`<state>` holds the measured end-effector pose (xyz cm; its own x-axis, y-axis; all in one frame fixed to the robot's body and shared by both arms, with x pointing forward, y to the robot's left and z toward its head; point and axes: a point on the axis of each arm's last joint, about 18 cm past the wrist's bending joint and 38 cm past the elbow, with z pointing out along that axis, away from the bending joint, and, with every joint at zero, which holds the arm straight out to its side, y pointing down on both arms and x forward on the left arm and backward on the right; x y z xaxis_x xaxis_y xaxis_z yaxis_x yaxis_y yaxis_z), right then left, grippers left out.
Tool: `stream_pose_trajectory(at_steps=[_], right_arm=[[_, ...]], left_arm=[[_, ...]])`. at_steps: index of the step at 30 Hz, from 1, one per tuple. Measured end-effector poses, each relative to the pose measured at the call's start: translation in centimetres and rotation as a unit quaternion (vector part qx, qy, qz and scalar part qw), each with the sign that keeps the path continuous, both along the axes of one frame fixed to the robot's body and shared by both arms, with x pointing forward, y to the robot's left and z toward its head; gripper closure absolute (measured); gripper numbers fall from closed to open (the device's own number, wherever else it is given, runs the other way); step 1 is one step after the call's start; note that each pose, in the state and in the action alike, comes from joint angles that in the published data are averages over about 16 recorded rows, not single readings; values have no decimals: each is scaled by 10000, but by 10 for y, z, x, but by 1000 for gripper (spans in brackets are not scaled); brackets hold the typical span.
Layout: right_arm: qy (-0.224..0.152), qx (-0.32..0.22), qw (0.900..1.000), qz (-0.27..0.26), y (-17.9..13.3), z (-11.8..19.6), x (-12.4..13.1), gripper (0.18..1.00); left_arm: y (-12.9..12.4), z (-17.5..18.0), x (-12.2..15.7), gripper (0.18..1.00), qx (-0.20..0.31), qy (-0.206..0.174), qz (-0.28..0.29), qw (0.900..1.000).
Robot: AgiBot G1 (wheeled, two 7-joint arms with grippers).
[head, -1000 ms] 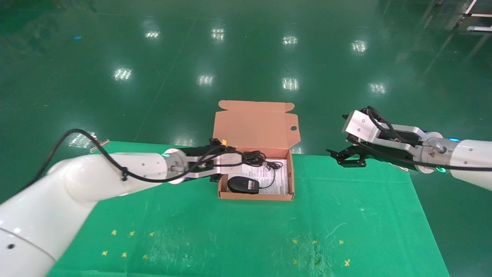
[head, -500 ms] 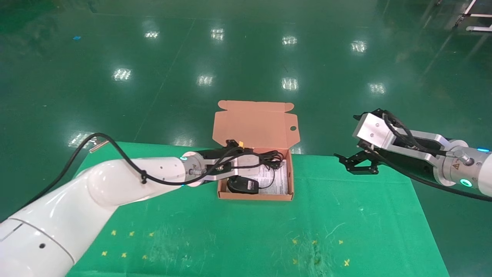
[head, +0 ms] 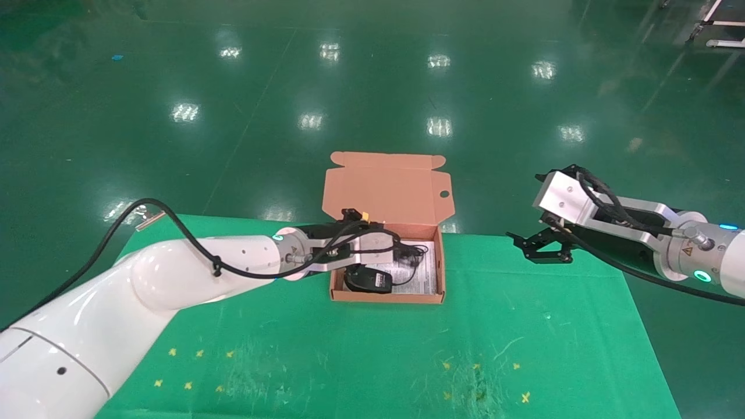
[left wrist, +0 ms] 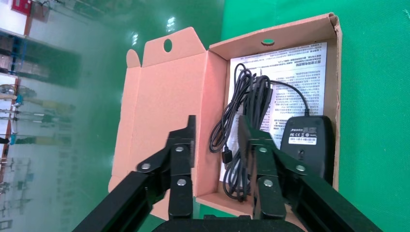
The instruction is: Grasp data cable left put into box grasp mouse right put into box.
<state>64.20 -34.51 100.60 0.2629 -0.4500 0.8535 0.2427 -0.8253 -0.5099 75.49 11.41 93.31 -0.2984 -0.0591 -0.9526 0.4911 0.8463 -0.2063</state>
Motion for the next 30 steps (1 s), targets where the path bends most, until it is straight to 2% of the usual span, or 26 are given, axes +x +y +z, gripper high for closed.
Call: stream_pose_trajectory(at_steps=[7, 21, 25, 30], right_arm=[[-89, 10, 10000, 15, 1, 7, 1, 178], [-614, -448, 9970, 112, 16, 49, 5, 178], [-524, -488, 9973, 178, 18, 48, 5, 178], [-251, -320, 9986, 341, 21, 39, 1, 178]], left_arm=[[7, 18, 1, 854, -123, -149, 52, 9998], [33, 123, 3, 567, -890, -993, 432, 9901], [41, 130, 1, 465, -1138, -936, 440, 9881], [54, 121, -5, 362, -1503, -599, 319, 9863]])
